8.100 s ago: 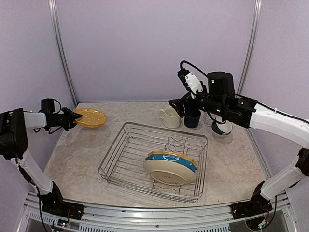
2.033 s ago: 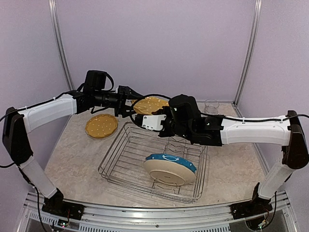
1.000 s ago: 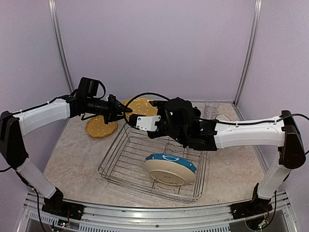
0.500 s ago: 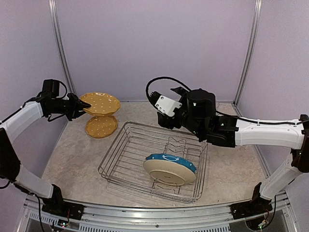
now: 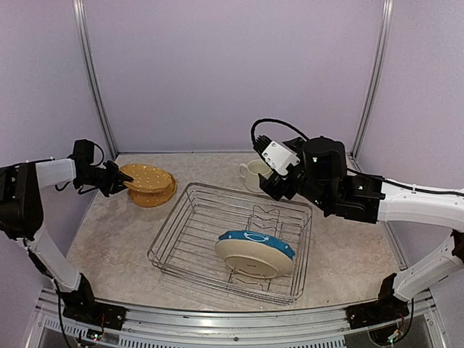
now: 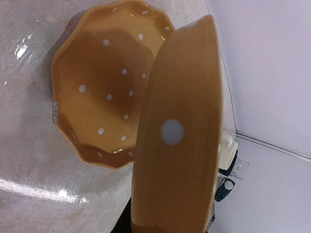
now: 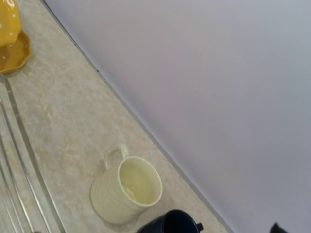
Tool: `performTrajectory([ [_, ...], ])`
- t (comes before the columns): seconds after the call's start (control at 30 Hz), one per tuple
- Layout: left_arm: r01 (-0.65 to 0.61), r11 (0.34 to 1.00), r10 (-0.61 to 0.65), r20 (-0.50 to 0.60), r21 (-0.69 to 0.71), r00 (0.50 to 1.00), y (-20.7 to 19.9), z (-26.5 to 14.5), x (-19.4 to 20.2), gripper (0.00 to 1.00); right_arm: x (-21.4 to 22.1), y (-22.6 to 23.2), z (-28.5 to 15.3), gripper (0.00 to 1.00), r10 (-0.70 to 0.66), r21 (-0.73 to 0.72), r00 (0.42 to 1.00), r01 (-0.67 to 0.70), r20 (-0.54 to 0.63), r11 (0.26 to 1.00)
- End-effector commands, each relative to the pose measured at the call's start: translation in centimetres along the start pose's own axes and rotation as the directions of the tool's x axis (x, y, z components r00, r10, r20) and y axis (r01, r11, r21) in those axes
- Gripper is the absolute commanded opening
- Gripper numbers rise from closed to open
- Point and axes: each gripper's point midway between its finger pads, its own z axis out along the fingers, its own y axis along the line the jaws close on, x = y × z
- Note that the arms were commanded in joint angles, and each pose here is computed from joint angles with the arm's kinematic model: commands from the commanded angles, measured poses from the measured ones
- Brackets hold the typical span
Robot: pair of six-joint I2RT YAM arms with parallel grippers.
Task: Unload the mixed dishes from the dish rack
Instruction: Pass from the right arm to the left, then place the plate on the plate.
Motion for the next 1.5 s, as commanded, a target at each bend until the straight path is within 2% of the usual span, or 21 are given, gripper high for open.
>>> performTrajectory([
  [0.0,-0.145,0.982,0.141,0.047,0.118,0.989,-2.3,1.6,-2.6,0.0,1.5,-1.1,-1.3,0.99,0.052,0.016,0.998,-0.051,-0.045,0.999],
  [0.33,-0.145,0.985,0.142,0.038,0.091,0.989,0.2,4.6,-3.8,0.02,2.7,-2.8,-3.3,1.0,0.125,0.037,0.991,-0.124,-0.038,0.992],
  [0.43,-0.112,0.992,0.11,0.031,0.05,0.993,1.3,5.2,-4.0,0.11,2.9,-2.7,-3.4,1.0,0.142,0.021,0.989,-0.141,-0.045,0.99],
  [0.5,-0.083,0.996,0.083,0.024,0.015,0.996,2.3,5.7,-4.2,0.21,2.8,-2.5,-3.4,1.0,0.154,-0.005,0.987,-0.154,-0.045,0.988],
  [0.63,-0.041,0.999,0.042,0.003,-0.03,0.999,3.6,6.4,-4.0,0.37,2.6,-0.1,-2.7,1.0,0.202,-0.186,0.977,-0.21,-0.061,0.96],
  [0.73,-0.037,0.996,0.036,-0.004,-0.08,0.999,4.4,6.5,-3.7,0.5,2.0,1.7,-2.6,1.0,0.258,-0.33,0.963,-0.271,-0.083,0.904],
  [0.83,-0.05,0.99,0.05,-0.005,-0.133,0.999,4.9,6.3,-3.4,0.58,1.4,2.9,-2.8,1.0,0.309,-0.433,0.944,-0.328,-0.116,0.84],
  [1.03,-0.073,0.971,0.075,0.002,-0.228,0.997,5.5,5.7,-3.0,0.72,0.8,5.1,-3.7,1.0,0.359,-0.612,0.904,-0.422,-0.231,0.669],
  [1.17,-0.087,0.952,0.09,0.0,-0.294,0.996,6.0,5.3,-2.7,0.83,-0.1,6.3,-5.2,0.98,0.39,-0.727,0.885,-0.44,-0.253,0.528],
  [1.37,-0.106,0.916,0.12,0.012,-0.387,0.993,6.9,4.3,-2.3,0.98,0.4,9.1,-6.4,0.87,0.345,-0.811,0.874,-0.46,-0.342,0.362],
  [1.47,-0.115,0.904,0.136,0.022,-0.411,0.991,7.0,3.4,-2.1,0.99,1.5,10.5,-6.5,0.82,0.301,-0.818,0.869,-0.479,-0.392,0.318],
])
